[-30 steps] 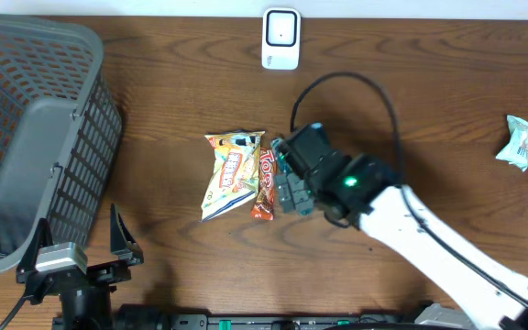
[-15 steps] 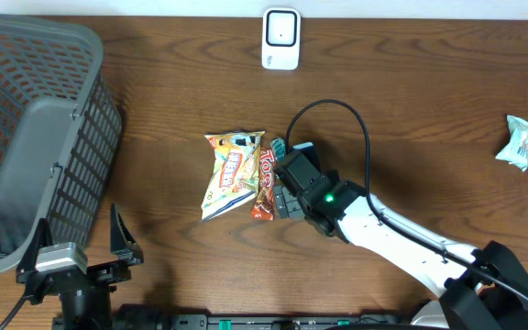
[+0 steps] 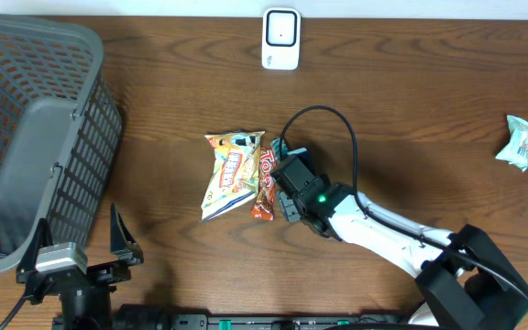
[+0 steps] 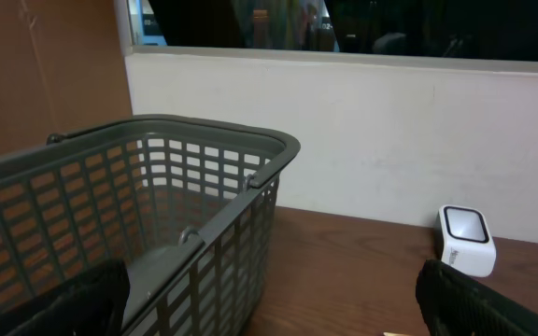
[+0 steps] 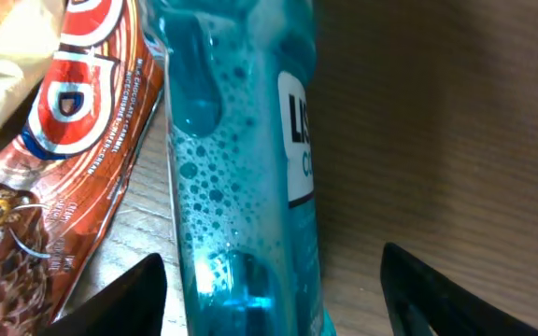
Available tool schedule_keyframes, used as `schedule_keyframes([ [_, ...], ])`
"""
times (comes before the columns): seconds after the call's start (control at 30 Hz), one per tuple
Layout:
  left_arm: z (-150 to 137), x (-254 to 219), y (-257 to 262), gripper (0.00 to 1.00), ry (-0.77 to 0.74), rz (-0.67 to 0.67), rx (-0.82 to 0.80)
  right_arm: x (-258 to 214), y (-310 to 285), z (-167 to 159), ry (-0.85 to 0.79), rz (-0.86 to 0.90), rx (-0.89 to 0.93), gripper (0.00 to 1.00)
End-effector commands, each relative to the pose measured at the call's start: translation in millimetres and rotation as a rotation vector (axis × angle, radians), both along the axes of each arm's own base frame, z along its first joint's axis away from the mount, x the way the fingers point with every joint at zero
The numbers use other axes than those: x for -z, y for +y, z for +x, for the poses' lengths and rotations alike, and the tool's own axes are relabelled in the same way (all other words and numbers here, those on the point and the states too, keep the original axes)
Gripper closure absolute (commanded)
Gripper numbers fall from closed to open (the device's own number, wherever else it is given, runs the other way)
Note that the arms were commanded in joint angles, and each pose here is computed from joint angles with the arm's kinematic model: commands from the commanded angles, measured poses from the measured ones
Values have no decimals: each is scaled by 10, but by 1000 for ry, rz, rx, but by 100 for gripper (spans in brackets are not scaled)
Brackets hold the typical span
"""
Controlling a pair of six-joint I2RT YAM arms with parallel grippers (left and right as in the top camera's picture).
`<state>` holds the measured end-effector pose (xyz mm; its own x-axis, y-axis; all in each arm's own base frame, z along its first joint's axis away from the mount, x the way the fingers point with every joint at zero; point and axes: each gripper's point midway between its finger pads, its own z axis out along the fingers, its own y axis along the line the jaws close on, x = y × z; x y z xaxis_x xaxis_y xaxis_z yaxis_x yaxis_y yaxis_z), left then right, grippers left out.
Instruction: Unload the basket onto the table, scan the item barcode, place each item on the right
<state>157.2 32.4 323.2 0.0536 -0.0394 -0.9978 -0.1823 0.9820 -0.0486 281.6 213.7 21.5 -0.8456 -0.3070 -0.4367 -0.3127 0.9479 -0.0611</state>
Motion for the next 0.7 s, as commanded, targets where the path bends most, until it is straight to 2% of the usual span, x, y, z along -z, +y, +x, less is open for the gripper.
schedule_keyframes([
  [0.0,-3,5,9,2,-5,-2,-5,42,-26,-18,-1,-23,-7,42],
  [0.13,-3,6,9,2,-4,-2,-5,73,-22,-15,1,-31,-18,48],
  [0.27,-3,6,9,2,-4,-2,-5,91,-25,-15,3,-36,-24,65],
  [0.3,-3,5,9,2,-5,-2,-5,91,-25,-15,3,-36,-24,66],
  [0.5,-3,5,9,2,-5,-2,-5,125,-32,-23,16,-44,-43,67],
  [0.6,-3,5,9,2,-5,-2,-5,171,-71,-12,37,-39,-31,56],
  [0.67,-3,5,9,2,-5,-2,-5,174,-80,-6,43,-32,-27,56],
])
